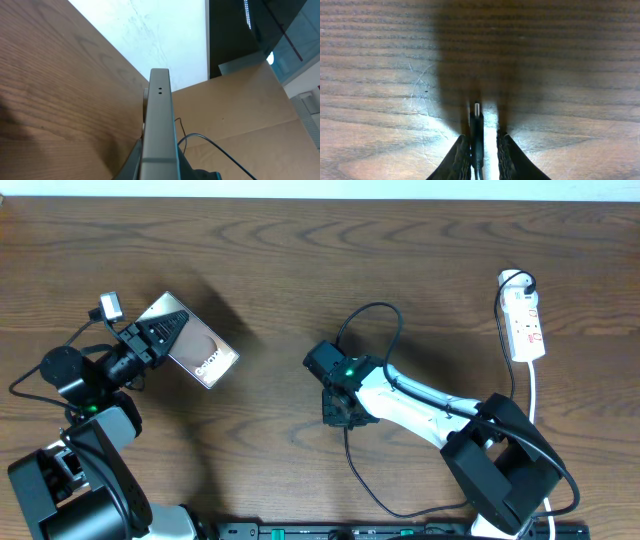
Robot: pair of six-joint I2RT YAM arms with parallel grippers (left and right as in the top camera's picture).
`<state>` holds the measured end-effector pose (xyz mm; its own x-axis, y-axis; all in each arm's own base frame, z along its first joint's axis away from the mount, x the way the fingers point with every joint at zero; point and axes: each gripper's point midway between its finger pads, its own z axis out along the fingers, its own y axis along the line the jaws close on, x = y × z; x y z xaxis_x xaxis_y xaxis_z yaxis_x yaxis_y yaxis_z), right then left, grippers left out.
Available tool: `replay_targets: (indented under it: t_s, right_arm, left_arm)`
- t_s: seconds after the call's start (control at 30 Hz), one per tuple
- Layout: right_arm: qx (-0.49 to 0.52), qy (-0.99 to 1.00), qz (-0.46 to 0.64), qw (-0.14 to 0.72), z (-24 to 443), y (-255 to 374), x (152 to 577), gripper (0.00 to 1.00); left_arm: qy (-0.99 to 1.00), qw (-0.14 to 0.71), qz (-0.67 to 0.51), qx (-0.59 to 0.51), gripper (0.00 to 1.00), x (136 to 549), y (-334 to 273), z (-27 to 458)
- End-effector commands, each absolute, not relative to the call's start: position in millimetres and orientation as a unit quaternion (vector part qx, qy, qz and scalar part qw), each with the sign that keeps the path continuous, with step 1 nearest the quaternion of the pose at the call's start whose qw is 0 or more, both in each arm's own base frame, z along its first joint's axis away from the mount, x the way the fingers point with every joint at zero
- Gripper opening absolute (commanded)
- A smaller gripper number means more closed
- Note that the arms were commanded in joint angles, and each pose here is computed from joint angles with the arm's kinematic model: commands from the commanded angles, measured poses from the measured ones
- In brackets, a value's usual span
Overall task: Plug charger to phone and switch on socket
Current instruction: 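Lower the right gripper and close it on the black cable plug, then lift the black cable plug off the table with the right gripper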
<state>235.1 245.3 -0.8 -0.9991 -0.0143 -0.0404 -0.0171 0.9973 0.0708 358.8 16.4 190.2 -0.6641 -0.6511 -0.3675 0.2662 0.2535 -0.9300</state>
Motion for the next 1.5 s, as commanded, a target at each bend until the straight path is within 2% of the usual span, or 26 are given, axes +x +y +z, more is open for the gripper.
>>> replay_targets:
  t_s: [0.0,0.4,0.6,0.9,1.03,1.13,1.47]
  right_arm:
    - [-0.007,0.999,0.031,0.028,-2,248,240,0.15]
    - [0.0,0.999,0.029,0.033,-2,248,242,0.02]
    - [0.0,0.999,0.027,0.028,-2,246,240,0.02]
    - [0.008,1.0,0.004,-0.025,-3,233,216,0.01]
    - [0.005,0.999,0.005,-0.038,-5,235,207,0.03]
    - [-0.001,0.999,0.004,-0.038,-6,237,203,0.13]
    - [0.0,0.999,0.003,-0.038,-11,238,203,0.13]
  left_arm:
    - [0.691,0.402,-0.587,-0.128,0.07,359,19,197]
    - [0.691,0.402,-0.587,-0.128,0.07,359,19,197]
    - [0.692,0.4,-0.588,-0.126,0.07,358,18,196]
    - [0.692,0.398,-0.589,-0.124,0.08,358,17,196]
    - [0.692,0.398,-0.589,-0.124,0.08,358,17,196]
    - [0.692,0.398,-0.589,-0.124,0.08,358,17,196]
    - [0.693,0.394,-0.592,-0.119,0.07,356,16,196]
